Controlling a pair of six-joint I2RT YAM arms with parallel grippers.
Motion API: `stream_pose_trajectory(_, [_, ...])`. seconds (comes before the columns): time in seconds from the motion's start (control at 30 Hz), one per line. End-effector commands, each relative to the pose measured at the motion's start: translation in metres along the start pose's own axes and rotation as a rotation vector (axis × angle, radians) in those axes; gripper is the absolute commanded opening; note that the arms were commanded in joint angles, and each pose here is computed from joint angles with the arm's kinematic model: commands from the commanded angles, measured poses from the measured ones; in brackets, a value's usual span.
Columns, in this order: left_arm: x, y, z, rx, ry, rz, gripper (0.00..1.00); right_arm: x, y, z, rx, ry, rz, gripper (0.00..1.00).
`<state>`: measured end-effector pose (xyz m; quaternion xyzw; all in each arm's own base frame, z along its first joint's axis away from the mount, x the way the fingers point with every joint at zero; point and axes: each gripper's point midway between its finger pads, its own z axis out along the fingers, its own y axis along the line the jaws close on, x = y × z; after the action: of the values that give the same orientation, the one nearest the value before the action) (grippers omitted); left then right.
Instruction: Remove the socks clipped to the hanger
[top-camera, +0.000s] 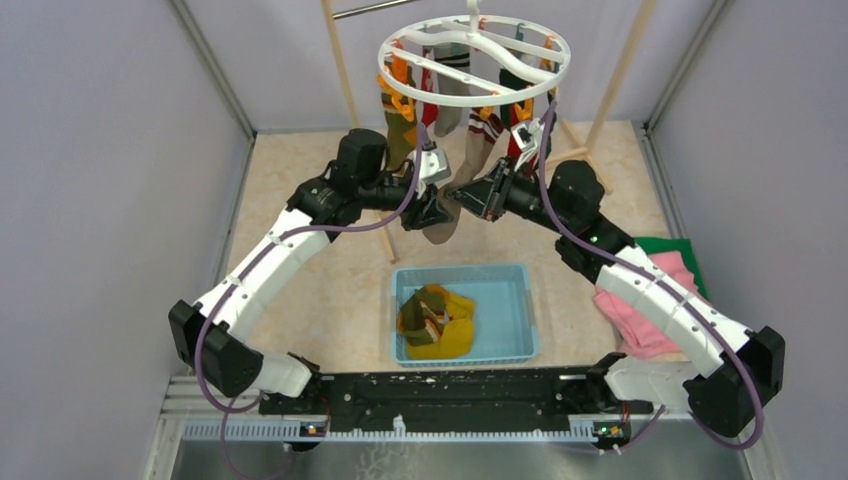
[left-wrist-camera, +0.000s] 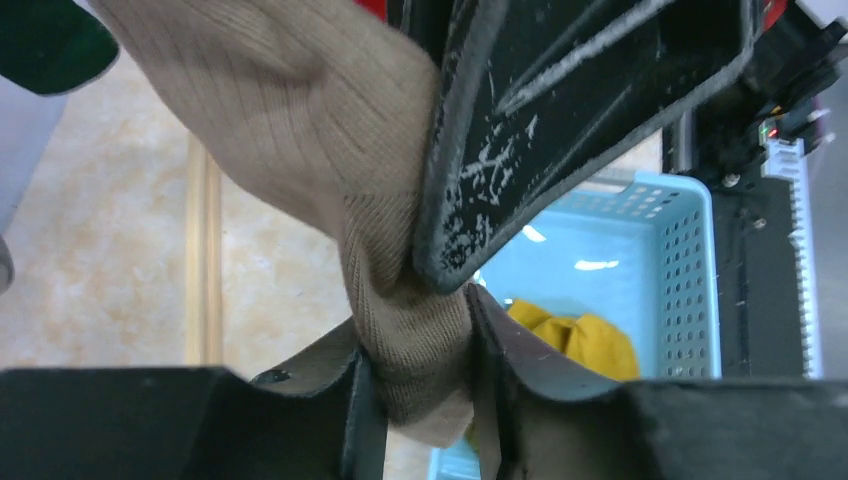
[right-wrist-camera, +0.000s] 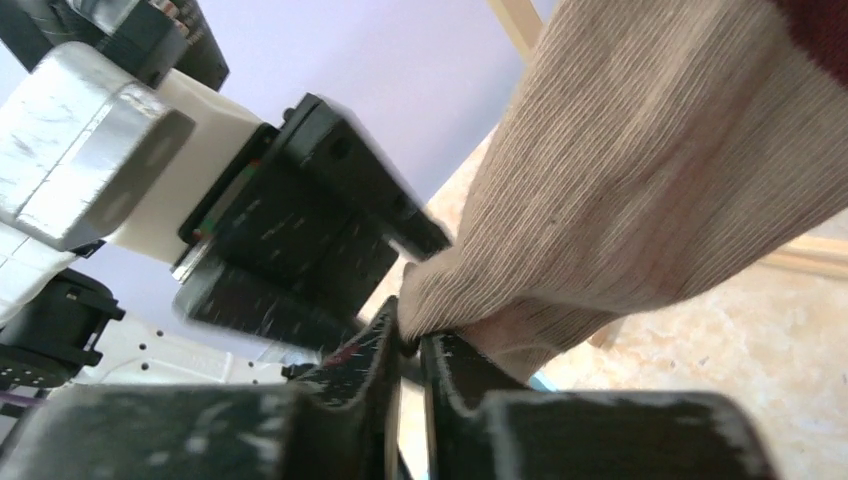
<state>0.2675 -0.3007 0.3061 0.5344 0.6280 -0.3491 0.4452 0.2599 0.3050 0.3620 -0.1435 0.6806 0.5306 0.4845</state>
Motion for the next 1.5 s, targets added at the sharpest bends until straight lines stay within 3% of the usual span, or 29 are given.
stream_pose_trajectory(0.0, [-0.021, -0.001, -0.001, 0.028, -0.059, 0.038, 0.21, -0.021, 0.022, 0.0, -0.046, -0.027, -0.038, 0.21])
stream_pose_trajectory(0.07, [-0.021, -0.001, -0.002, 0.021, -0.058, 0.031, 0.0, -0.029, 0.023, -0.005, -0.02, -0.046, -0.059, 0.32])
stream_pose_trajectory(0.37, [-0.016, -0.006, -0.008, 0.003, -0.052, 0.015, 0.0, -0.07, 0.003, -0.038, 0.133, -0.119, -0.172, 0.68])
stream_pose_trajectory(0.7, [-0.009, -0.031, -0.021, 0.073, -0.027, 0.005, 0.0, -0.105, 0.007, -0.055, 0.013, -0.083, -0.282, 0.75])
stream_pose_trajectory(0.97, [-0.008, -0.045, -0.029, 0.118, -0.024, -0.001, 0.0, -0.115, 0.01, -0.041, -0.081, -0.085, -0.28, 0.76])
stream_pose_trajectory(1.2, [-0.011, -0.071, -0.038, 0.24, -0.034, 0.004, 0.0, -0.128, -0.002, -0.037, -0.073, -0.11, -0.276, 0.75])
stream_pose_trajectory(1.47, [-0.016, -0.076, -0.043, 0.255, -0.041, 0.018, 0.0, -0.137, -0.002, -0.053, -0.079, -0.144, -0.275, 0.75])
